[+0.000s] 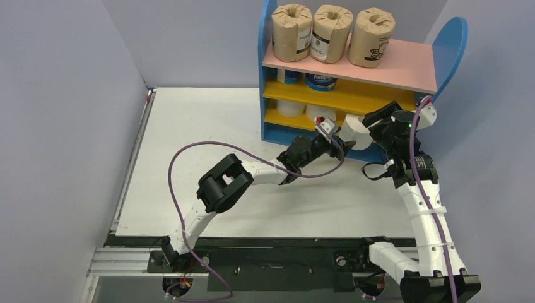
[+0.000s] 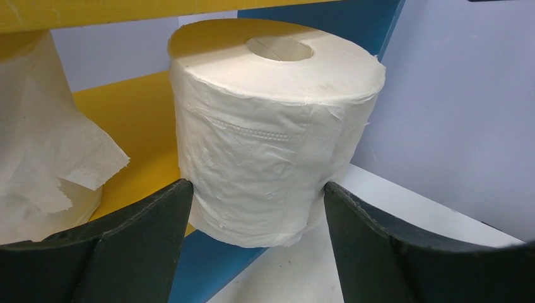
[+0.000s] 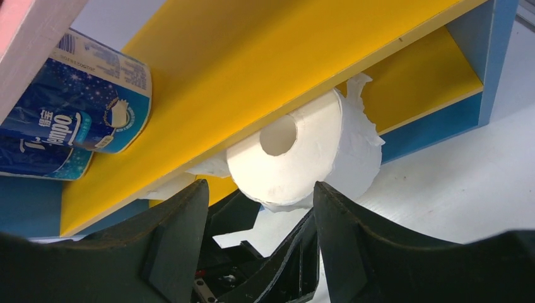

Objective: Place and organize the paper towels onto the shelf
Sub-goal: Place the paper towel on the shelf.

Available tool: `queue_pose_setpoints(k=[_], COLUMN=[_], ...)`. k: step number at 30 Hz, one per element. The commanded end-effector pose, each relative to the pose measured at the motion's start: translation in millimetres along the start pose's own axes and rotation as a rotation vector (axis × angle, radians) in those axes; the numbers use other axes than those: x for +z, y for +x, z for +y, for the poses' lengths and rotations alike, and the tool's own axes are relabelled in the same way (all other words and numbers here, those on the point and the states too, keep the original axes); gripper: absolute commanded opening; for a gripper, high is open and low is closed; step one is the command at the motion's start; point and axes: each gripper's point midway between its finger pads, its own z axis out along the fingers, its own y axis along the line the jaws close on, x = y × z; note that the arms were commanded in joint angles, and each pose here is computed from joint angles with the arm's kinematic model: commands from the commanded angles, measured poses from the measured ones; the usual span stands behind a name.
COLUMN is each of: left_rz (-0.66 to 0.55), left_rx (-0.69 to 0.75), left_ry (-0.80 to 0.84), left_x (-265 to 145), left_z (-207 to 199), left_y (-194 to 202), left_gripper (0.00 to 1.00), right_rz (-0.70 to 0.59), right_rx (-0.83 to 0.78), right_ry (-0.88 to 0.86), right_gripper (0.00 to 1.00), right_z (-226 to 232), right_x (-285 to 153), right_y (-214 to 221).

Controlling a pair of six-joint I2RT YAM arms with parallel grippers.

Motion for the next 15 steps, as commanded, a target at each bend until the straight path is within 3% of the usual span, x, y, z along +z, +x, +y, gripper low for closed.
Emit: queue_pose_setpoints(k=[1, 15], left_rz=[-0.065, -0.103], left_rx=[0.011, 0.016], left_ry=[-0.005, 0.003], left_x=[13, 7], left_z=[-3, -6], left_y=[-25, -42], left_gripper=[0.74, 0.73], right_rz=[-0.024, -0.086], right_rx=[-0.013, -0.046], right_ry=[-0.023, -0.044], right_gripper=[0.58, 0.57], right_z=[0, -12], right_x=[-6, -31], right_y=[-1, -4])
